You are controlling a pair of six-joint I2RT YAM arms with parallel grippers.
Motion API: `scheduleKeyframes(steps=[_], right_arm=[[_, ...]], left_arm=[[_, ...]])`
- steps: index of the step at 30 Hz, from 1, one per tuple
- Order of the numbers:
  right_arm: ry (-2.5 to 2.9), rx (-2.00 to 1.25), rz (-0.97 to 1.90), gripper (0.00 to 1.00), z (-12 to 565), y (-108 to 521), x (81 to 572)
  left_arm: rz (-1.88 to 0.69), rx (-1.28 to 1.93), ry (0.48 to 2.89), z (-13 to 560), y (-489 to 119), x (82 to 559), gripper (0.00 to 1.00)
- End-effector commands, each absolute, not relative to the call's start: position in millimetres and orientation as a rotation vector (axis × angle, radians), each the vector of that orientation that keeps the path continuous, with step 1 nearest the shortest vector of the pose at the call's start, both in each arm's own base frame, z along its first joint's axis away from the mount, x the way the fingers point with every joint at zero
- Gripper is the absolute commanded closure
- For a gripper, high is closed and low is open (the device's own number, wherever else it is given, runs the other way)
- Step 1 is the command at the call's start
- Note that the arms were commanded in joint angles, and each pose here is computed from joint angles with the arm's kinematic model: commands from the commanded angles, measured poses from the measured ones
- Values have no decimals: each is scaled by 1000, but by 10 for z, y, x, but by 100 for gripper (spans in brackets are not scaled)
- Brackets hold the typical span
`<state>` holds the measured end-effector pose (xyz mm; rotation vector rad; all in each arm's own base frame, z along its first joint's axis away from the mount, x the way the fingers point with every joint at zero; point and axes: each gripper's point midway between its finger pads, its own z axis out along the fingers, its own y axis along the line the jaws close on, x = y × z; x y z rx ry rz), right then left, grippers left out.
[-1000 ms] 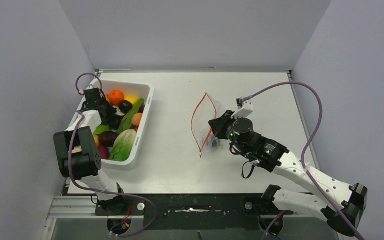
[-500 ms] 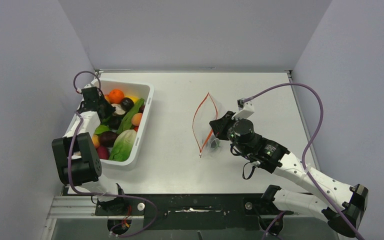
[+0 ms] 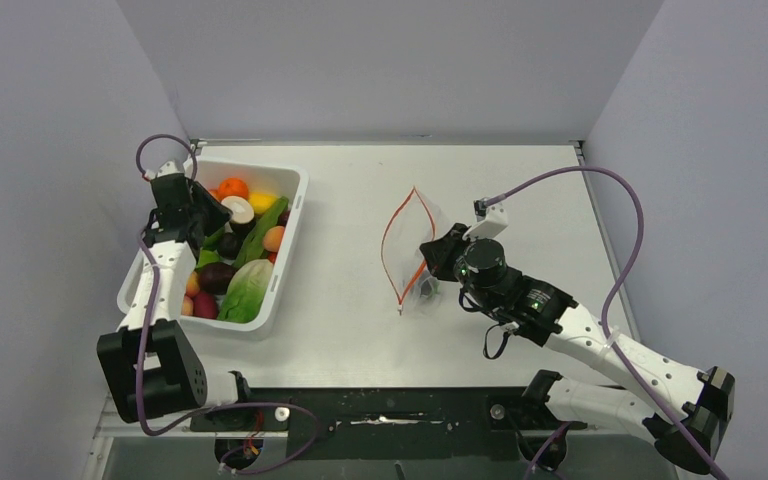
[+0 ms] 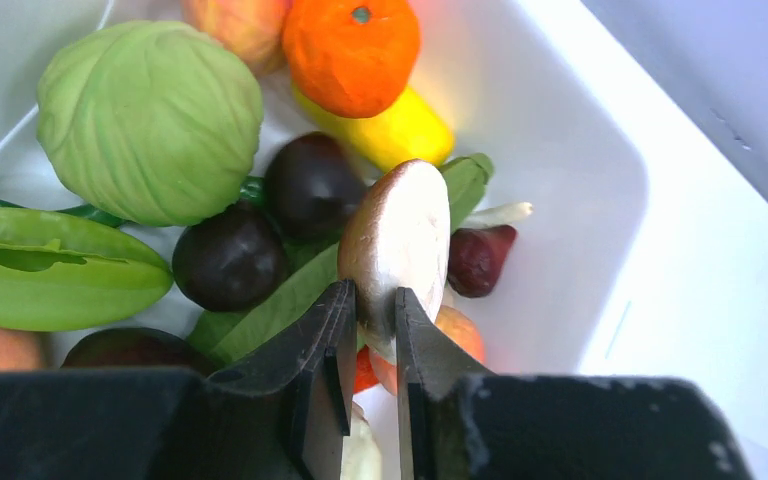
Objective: Place the food in the zip-top bag and seal the zipper
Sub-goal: Pick up the fake vegetable from the bin.
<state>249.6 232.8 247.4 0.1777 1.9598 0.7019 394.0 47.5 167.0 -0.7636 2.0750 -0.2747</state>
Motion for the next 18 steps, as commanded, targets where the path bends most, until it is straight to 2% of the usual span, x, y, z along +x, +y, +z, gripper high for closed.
scheduleKeyframes(steps=[1,12,18], right_arm=[[1906,229,714,100,2625,2347,2575],[1918,272,748,100,2597,2441,2608],[1926,290,751,100,2571,2484,2638]], left_arm=[[-330,-652,2002,2127,299,3850,98],[-458,-372,1972,2644,-374,3530,99],[-656,-247,1954,2764,-769,3367,99]])
